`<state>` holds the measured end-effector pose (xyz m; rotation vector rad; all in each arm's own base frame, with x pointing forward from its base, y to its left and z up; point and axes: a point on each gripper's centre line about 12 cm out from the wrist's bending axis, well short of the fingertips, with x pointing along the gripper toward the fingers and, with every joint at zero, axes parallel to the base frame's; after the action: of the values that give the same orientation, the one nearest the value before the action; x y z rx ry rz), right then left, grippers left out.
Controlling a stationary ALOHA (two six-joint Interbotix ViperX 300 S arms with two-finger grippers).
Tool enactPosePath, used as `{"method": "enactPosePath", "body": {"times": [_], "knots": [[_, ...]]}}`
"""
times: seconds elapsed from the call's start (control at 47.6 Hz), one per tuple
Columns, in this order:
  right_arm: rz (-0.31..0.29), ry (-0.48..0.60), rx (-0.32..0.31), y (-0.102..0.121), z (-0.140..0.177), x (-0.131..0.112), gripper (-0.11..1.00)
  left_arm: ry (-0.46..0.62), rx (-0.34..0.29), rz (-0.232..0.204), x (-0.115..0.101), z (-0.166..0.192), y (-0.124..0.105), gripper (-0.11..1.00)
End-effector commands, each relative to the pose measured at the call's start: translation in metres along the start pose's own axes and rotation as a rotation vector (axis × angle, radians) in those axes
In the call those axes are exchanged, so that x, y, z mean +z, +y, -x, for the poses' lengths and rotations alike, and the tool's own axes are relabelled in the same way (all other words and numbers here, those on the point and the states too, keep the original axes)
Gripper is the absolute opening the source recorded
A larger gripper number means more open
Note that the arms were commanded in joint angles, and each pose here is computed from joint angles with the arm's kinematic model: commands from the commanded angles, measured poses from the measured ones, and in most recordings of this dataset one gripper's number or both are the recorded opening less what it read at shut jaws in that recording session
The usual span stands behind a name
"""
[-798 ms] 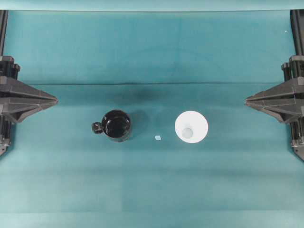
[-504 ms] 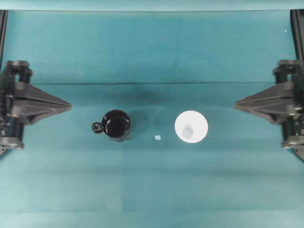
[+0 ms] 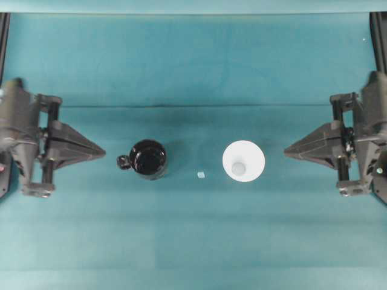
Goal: Put a paper cup into the cup holder on your left arm.
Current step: 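Open the left gripper and start moving toward the black mug, then move the left gripper to the black mug's handle and close on it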
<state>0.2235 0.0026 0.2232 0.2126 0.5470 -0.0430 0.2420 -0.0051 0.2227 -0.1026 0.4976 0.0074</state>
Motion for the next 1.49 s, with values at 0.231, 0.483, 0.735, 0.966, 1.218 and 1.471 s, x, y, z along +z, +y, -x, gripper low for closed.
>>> {"method": "enactPosePath", "body": {"times": [0.231, 0.483, 0.735, 0.966, 1.218, 1.471], "knots": [[-0.036, 0.117, -0.018, 0.0, -0.003, -0.007, -0.04, 0.191, 0.022, -0.001, -0.019, -0.019, 0.002, 0.03], [-0.036, 0.149, -0.024, 0.0, -0.007, -0.01, -0.04, 0.317, 0.037, -0.01, -0.038, -0.028, 0.004, 0.03], [-0.037, 0.156, -0.025, 0.0, -0.008, -0.01, -0.04, 0.321, 0.04, -0.006, -0.041, -0.03, 0.005, 0.03], [-0.036, 0.156, -0.026, 0.0, -0.008, -0.01, -0.04, 0.345, 0.048, 0.007, -0.051, -0.039, 0.008, 0.39], [-0.04, 0.156, -0.024, 0.0, -0.008, -0.01, -0.04, 0.337, 0.093, 0.052, -0.052, -0.053, 0.023, 0.94], [-0.059, 0.166, -0.026, 0.0, -0.008, -0.012, -0.04, 0.342, 0.103, 0.057, -0.051, -0.074, 0.028, 0.88]]}}
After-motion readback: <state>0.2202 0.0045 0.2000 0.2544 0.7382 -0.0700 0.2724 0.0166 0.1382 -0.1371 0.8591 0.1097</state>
